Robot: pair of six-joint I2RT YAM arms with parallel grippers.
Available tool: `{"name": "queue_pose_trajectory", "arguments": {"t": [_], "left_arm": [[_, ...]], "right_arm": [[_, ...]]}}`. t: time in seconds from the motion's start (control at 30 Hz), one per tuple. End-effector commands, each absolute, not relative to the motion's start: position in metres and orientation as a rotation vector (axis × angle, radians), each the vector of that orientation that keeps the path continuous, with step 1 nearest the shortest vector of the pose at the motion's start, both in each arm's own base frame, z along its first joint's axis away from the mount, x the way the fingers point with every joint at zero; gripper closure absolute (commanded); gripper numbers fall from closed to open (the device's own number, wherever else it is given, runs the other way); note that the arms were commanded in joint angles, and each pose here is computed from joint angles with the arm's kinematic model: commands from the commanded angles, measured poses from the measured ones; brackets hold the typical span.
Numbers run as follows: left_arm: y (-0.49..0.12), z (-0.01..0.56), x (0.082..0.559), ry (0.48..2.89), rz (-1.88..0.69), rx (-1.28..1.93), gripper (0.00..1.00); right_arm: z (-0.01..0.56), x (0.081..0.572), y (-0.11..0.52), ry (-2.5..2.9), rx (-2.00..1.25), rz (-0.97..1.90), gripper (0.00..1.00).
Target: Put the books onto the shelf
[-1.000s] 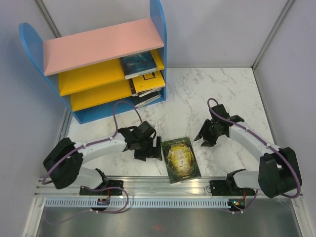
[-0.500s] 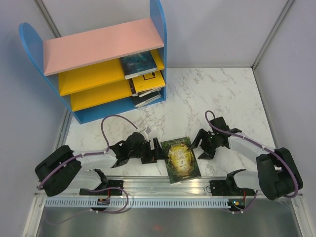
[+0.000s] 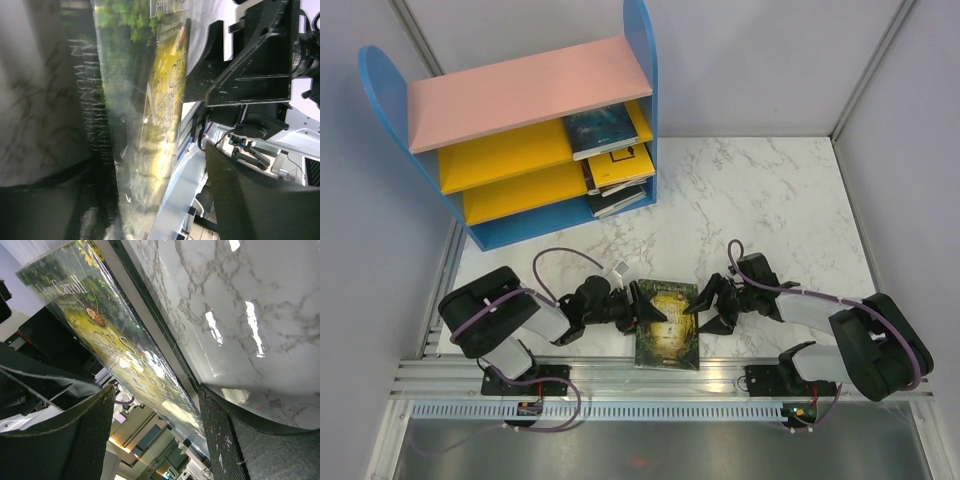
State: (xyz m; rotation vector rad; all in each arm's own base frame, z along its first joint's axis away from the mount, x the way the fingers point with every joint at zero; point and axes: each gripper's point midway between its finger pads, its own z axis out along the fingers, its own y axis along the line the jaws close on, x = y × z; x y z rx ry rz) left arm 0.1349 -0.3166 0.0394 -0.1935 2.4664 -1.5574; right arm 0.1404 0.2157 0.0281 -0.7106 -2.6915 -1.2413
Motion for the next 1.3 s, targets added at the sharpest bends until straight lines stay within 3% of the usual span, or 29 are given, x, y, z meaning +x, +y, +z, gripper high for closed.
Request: {"name": "queue_pose_trajectory", "arguments": {"t": [0.0, 0.07, 0.1, 0.13, 0.17, 0.3, 0.4, 0.53, 0.83, 1.27], "left_arm": [[-0.307, 0.031, 0.128, 2.507, -1.511, -0.229, 0.38], [-0.305, 0.034, 0.126, 2.516, -1.505, -0.214, 0.56], [-0.305, 0.034, 0.124, 2.519, -1.496, -0.187, 0.81], [-0.305, 0.035, 0.124, 2.523, -1.495, -0.176, 0.95], [-0.306, 0.04, 0.122, 2.521, -1.51, -0.155, 0.97], [-0.313, 0.06, 0.119, 2.486, -1.583, -0.1, 0.98], [-0.311, 0.079, 0.125, 2.471, -1.554, -0.104, 0.98], [-0.295, 0.126, 0.159, 2.359, -1.519, -0.192, 0.98], [-0.248, 0.235, 0.215, 2.136, -1.471, -0.25, 0.98], [-0.246, 0.277, 0.234, 1.95, -1.594, -0.428, 0.98]], "right_arm": [[-0.008, 0.131, 0.191, -2.814, -0.793, -1.004, 0.27], [-0.008, 0.132, 0.191, -2.826, -0.781, -0.998, 0.28], [-0.008, 0.134, 0.191, -2.829, -0.783, -0.996, 0.28], [-0.007, 0.135, 0.192, -2.83, -0.779, -1.001, 0.28], [-0.005, 0.137, 0.193, -2.834, -0.775, -1.008, 0.28], [0.027, 0.166, 0.207, -2.881, -0.718, -1.157, 0.23], [0.074, 0.196, 0.221, -2.948, -0.624, -1.337, 0.14], [0.121, 0.214, 0.233, -2.972, -0.523, -1.482, 0.05], [0.156, 0.215, 0.246, -2.847, -0.542, -1.717, 0.03], [0.239, 0.223, 0.266, -2.493, -0.619, -2.235, 0.02]]}}
